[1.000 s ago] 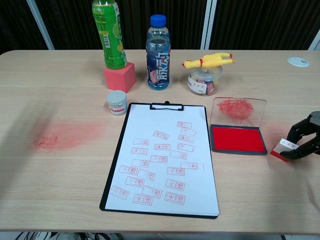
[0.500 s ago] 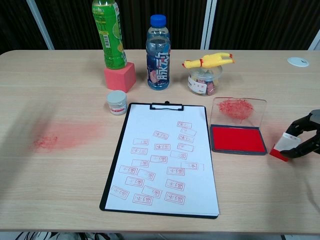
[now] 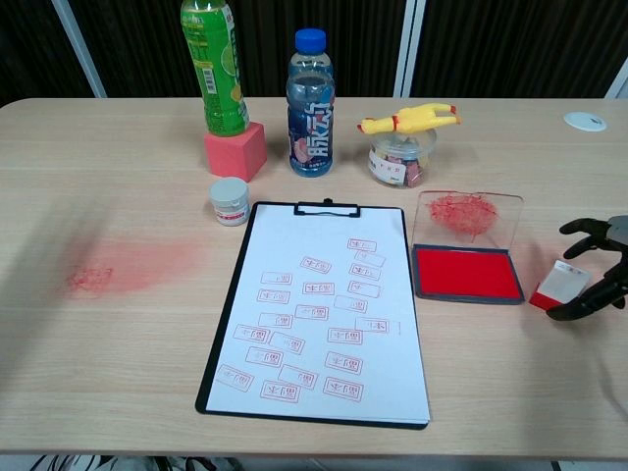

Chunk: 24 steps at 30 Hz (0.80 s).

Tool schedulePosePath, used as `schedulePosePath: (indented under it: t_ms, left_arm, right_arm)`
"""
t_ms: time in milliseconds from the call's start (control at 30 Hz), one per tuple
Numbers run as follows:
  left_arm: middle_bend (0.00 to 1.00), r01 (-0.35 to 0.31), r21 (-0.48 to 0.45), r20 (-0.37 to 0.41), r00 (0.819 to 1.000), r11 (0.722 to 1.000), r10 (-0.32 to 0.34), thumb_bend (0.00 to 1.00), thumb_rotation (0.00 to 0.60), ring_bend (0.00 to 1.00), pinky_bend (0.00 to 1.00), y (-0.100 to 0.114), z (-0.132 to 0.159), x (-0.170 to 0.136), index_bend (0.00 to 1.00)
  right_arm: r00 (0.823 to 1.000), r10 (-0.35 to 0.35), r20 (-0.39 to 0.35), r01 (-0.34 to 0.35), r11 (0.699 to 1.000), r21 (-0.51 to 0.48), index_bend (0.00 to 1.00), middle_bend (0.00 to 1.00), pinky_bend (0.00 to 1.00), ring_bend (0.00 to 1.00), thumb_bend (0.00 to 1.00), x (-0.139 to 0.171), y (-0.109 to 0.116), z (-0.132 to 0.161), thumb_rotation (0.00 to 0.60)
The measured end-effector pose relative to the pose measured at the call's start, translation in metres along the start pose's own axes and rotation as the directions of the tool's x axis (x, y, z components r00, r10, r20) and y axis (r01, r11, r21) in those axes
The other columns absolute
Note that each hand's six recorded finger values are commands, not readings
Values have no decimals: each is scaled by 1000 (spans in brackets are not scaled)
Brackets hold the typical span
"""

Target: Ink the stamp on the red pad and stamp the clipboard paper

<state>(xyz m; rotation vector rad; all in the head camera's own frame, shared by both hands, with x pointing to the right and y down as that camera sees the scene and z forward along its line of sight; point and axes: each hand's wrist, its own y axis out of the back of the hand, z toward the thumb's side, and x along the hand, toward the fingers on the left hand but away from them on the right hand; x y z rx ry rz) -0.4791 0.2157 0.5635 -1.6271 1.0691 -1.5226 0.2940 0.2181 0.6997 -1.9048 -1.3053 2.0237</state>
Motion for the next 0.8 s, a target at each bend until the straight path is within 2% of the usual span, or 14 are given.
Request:
schedulePosePath:
  t_ms: [133, 267, 333, 400, 500, 600, 700, 800]
  left_arm:
    - [0, -1, -5, -1, 1000, 1000, 1, 44, 600, 0, 0, 1, -1, 0, 0]
    - [0, -1, -4, 5, 1000, 1000, 1, 44, 600, 0, 0, 1, 0, 0, 0]
    - [0, -1, -2, 8, 1000, 1000, 1, 44, 600, 0, 0, 1, 0, 0, 0]
    - [0, -2, -2, 11, 1000, 1000, 2, 44, 600, 0, 0, 1, 1, -1, 0]
    - [0, -3, 2, 15, 1000, 1000, 3, 44, 600, 0, 0, 1, 2, -1, 0]
    - [0, -10, 8, 21, 1000, 1000, 10, 44, 600, 0, 0, 2, 2, -2, 0]
    - [0, -18, 15, 25, 1000, 1000, 18, 44, 600, 0, 0, 3, 2, -4, 0]
    - [0, -20, 21, 26, 999, 1000, 19, 44, 600, 0, 0, 3, 2, -5, 0]
  right_arm:
    - [999, -18, -32, 20, 999, 46, 4, 65, 696, 510, 131, 8, 14, -2, 600]
    - [996, -56, -76, 64, 993, 104, 0, 7, 380, 253, 123, 19, 37, -8, 600]
    - [991, -79, -105, 92, 988, 126, 0, 0, 260, 134, 122, 26, 50, -11, 600]
    - [984, -106, -143, 126, 981, 144, 0, 0, 221, 32, 119, 35, 65, -14, 600]
    - [968, -145, -204, 181, 969, 168, 0, 0, 200, 0, 111, 49, 84, -17, 600]
    - [942, -189, -277, 247, 949, 194, 0, 0, 195, 0, 104, 64, 100, -21, 600]
    - [904, -240, -354, 331, 916, 224, 0, 0, 194, 0, 101, 80, 113, -28, 600]
    - [856, -298, -423, 428, 867, 256, 0, 0, 194, 0, 100, 95, 125, -42, 600]
